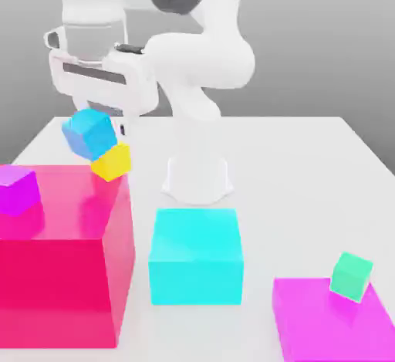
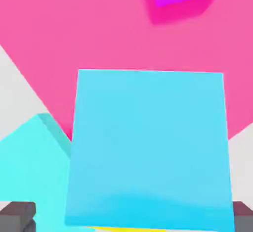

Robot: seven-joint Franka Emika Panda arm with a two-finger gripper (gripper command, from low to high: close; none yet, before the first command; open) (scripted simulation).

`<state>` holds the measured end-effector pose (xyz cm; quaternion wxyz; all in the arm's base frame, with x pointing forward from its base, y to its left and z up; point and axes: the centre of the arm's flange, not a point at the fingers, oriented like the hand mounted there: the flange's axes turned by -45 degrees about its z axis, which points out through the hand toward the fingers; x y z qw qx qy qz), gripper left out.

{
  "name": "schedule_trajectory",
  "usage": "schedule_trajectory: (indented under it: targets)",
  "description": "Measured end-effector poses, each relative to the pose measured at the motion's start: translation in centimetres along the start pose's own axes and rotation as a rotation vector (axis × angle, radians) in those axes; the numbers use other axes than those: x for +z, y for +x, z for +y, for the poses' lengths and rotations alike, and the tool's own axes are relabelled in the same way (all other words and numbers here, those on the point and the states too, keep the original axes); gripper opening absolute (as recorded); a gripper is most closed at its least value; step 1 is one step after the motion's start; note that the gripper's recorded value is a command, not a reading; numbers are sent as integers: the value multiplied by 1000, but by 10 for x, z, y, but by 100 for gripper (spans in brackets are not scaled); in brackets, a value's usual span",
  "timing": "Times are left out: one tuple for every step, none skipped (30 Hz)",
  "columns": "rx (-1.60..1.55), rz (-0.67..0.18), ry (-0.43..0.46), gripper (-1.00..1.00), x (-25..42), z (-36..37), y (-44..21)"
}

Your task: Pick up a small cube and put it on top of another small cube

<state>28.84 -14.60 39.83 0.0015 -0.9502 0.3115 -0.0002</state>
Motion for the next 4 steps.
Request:
schedule_trajectory:
  targets:
    - [0,0,-2,100,-5,0,0]
    - [0,0,-3,100,-15,0,1]
    - [0,1,-3,100,-28,0,1]
    - [0,1,-3,100,-41,0,1]
